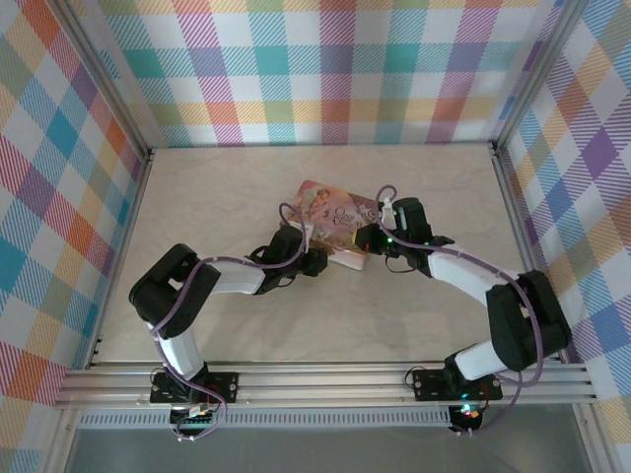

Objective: Unlock the padlock with the key

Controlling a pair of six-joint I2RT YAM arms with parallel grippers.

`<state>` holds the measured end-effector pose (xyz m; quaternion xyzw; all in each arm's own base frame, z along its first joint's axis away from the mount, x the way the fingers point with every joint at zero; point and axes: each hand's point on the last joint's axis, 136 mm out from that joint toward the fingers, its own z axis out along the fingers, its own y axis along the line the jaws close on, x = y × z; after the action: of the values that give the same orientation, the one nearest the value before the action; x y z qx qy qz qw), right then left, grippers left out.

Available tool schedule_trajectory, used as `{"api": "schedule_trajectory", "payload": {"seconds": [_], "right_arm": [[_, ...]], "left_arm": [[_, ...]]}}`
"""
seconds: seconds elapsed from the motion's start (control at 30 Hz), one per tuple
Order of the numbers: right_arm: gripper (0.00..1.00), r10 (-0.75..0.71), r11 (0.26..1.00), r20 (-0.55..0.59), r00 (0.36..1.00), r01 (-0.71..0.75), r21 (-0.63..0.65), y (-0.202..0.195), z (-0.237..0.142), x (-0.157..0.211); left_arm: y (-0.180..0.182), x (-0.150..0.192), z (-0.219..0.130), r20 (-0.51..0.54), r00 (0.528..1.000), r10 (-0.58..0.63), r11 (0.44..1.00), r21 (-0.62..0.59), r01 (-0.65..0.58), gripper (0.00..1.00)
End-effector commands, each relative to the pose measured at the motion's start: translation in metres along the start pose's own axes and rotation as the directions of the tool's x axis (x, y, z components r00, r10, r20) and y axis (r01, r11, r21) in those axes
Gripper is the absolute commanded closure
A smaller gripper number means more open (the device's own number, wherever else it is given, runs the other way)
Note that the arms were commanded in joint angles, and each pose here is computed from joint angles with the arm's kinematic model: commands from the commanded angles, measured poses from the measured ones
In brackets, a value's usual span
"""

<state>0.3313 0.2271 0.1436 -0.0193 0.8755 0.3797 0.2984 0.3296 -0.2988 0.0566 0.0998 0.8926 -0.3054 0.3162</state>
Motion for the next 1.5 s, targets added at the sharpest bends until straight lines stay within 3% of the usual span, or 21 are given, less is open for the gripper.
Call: {"api": "schedule_trajectory", "payload": {"seconds": [0.0,0.23,0.4,0.73,1.47], "right_arm": [[1.00,-0.088,0.996,0.055,0.995,0.089,-0.013,0.009,-0.015,-0.004],[1.00,-0.247,0.968,0.127,0.961,0.250,-0.011,0.024,-0.038,0.024],[1.00,-0.267,0.961,0.199,0.943,0.277,-0.021,0.021,-0.046,0.043],[1.00,-0.340,0.935,0.224,0.913,0.354,-0.024,0.019,-0.035,0.068],[1.00,-0.313,0.942,0.238,0.919,0.333,-0.047,0.017,0.006,0.073]], "left_arm": [[-0.038,-0.027,-0.020,0.021,0.998,-0.063,0.994,0.088,0.060,0.79],[-0.060,-0.034,-0.037,-0.064,0.984,-0.165,0.977,0.124,0.172,0.79],[-0.070,-0.042,-0.047,-0.101,0.967,-0.233,0.959,0.142,0.246,0.80],[-0.082,-0.054,-0.051,-0.137,0.923,-0.359,0.905,0.189,0.380,0.83],[-0.077,-0.054,-0.043,-0.144,0.894,-0.425,0.878,0.174,0.446,0.86]]}}
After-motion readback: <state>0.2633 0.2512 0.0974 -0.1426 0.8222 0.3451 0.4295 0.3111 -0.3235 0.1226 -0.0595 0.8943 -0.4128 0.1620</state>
